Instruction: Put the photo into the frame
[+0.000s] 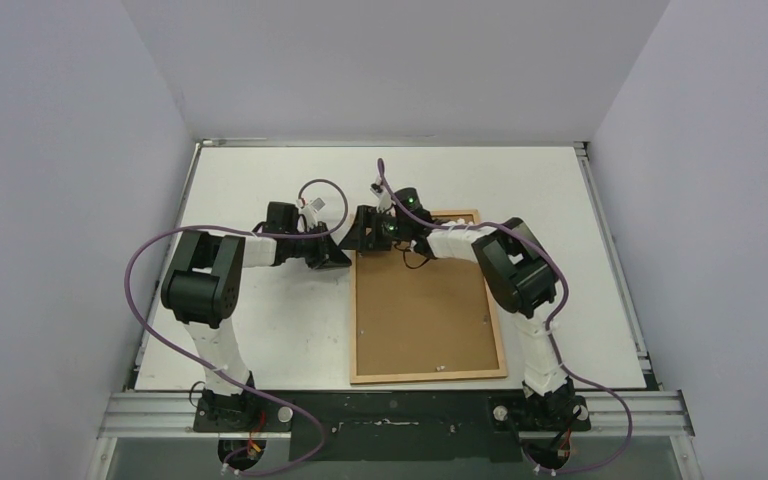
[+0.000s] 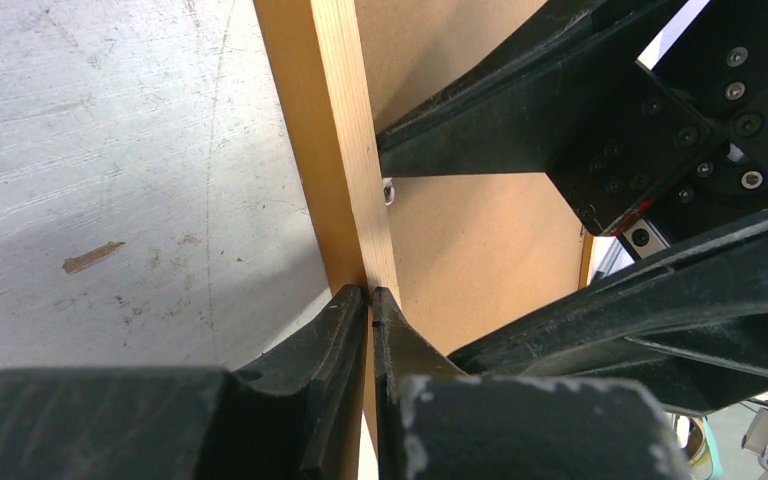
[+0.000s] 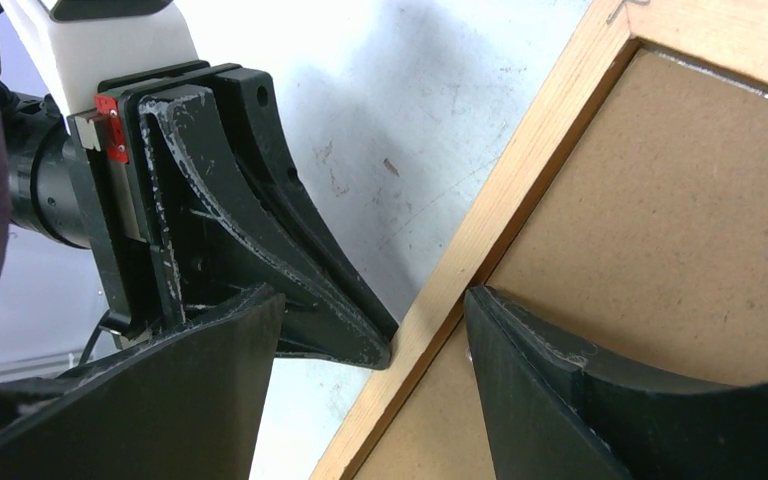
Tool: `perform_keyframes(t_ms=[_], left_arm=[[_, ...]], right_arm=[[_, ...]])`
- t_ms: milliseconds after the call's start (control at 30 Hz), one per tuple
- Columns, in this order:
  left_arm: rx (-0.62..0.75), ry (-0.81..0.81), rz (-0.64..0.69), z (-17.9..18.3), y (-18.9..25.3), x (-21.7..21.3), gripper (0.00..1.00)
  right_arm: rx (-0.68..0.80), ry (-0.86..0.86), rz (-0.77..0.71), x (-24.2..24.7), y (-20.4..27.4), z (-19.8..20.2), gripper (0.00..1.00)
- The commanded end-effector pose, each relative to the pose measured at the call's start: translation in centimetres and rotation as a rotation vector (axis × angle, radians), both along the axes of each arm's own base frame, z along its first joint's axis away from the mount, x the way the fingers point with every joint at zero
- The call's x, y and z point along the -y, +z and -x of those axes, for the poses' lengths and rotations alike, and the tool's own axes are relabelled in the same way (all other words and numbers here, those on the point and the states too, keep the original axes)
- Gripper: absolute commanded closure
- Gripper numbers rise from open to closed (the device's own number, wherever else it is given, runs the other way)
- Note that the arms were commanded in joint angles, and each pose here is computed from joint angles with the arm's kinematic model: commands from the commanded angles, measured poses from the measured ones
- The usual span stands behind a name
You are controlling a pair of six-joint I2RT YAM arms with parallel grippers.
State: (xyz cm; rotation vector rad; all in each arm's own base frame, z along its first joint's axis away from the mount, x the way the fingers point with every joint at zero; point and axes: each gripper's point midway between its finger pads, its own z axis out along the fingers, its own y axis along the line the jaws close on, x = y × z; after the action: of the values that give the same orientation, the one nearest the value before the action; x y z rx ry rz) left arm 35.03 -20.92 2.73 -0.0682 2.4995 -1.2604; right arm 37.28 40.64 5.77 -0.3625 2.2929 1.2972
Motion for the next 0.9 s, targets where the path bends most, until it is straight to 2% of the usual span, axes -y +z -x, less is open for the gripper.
perform_keyframes(t_ms=[0,233,633,867], left_arm=[[0.039,0.040,-0.059,-1.4,-0.2,-1.0,0.95],[0.041,0.038,-0.059,-1.2,-0.1,-1.1,0.95],[0.042,0.042,-0.057,-1.2,-0.1,-1.2,0.96],[0.039,0.046,-0.056,-1.3,-0.1,-1.2,0.96]], right_arm=[[0.028,-0.011,-0.038,0.5,3.2,0.0,0.32],[0.114,-0.080,-0.107,1.6,6.1,-2.6,0.31],[0.022,-0.048,-0.045,1.5,2.0,-0.1,0.32],[0.007,-0.034,-0.035,1.1,1.1,0.5,0.32]])
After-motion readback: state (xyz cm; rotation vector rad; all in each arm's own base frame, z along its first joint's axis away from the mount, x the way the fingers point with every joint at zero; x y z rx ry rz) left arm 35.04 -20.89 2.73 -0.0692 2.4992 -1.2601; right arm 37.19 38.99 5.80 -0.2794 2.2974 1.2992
